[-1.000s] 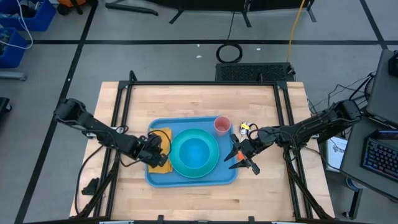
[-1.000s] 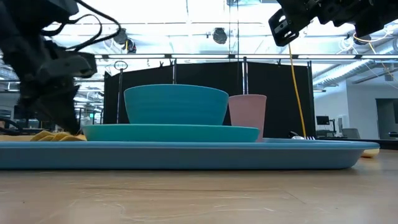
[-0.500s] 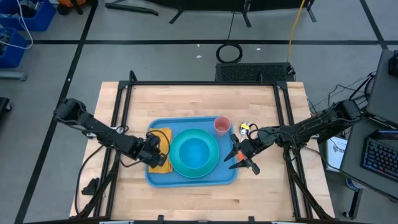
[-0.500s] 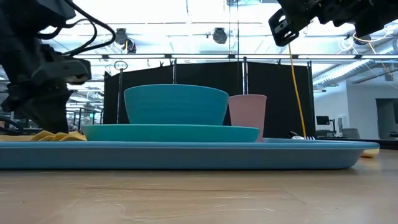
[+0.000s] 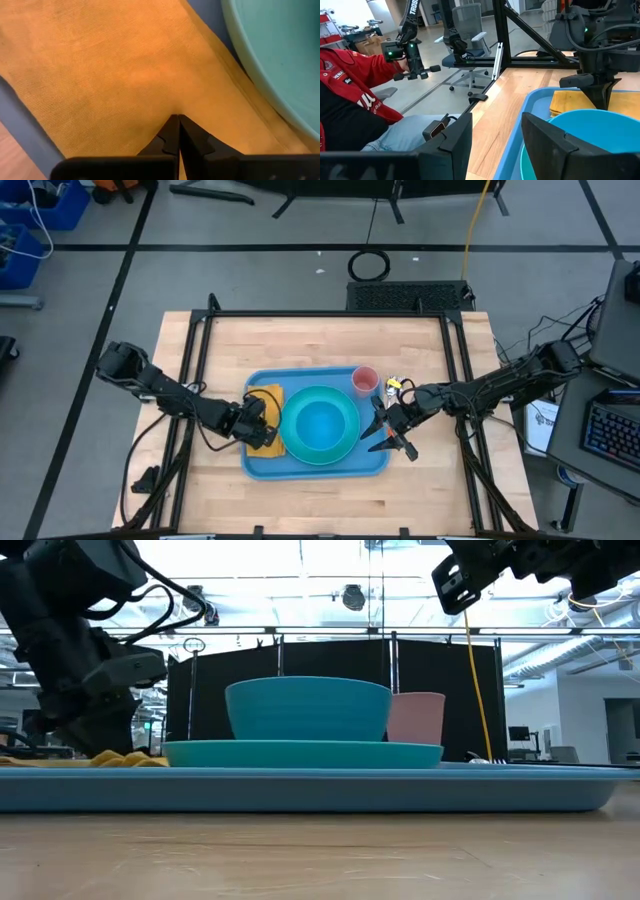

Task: Set up tray
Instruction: Put the yellow napkin on the blue serving tray to the left of the green plate

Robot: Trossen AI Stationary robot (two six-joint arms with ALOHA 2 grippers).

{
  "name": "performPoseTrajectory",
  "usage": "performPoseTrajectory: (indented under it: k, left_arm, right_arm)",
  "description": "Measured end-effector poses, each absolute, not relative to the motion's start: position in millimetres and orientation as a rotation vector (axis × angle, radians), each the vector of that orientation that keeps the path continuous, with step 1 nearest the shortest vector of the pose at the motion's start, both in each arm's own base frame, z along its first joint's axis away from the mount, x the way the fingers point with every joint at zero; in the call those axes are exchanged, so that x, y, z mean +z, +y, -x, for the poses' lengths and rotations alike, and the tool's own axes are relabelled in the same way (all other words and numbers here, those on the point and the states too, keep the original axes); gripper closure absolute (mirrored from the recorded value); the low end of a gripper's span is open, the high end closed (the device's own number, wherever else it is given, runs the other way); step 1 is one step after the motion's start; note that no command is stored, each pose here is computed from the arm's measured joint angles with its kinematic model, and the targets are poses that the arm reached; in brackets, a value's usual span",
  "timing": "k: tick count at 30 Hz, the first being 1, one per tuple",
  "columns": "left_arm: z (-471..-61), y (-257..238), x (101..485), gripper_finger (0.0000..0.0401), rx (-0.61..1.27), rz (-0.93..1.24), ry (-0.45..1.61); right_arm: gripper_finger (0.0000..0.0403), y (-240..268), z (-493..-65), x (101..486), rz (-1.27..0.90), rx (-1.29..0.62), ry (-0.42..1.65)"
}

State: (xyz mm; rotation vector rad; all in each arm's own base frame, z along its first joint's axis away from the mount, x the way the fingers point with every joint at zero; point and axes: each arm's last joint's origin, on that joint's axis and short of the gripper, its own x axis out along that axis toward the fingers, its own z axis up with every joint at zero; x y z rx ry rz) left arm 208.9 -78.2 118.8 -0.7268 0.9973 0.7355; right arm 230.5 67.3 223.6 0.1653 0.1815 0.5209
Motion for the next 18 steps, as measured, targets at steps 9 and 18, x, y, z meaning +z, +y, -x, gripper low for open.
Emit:
performPoseTrajectory:
  k: [9,18]
  left_arm:
    - [-209.0,-80.2,119.1,0.0398,0.727,0.711,0.971]
    - [-199.5,-93.0,133.5,0.0373,0.698,0.628,0.819]
  right_arm:
    - [0.0243,66.9,-230.6,223.6,-0.162,0.517,0.180]
    - [0.0243,66.9,-230.6,223.6,-0.162,0.517,0.180]
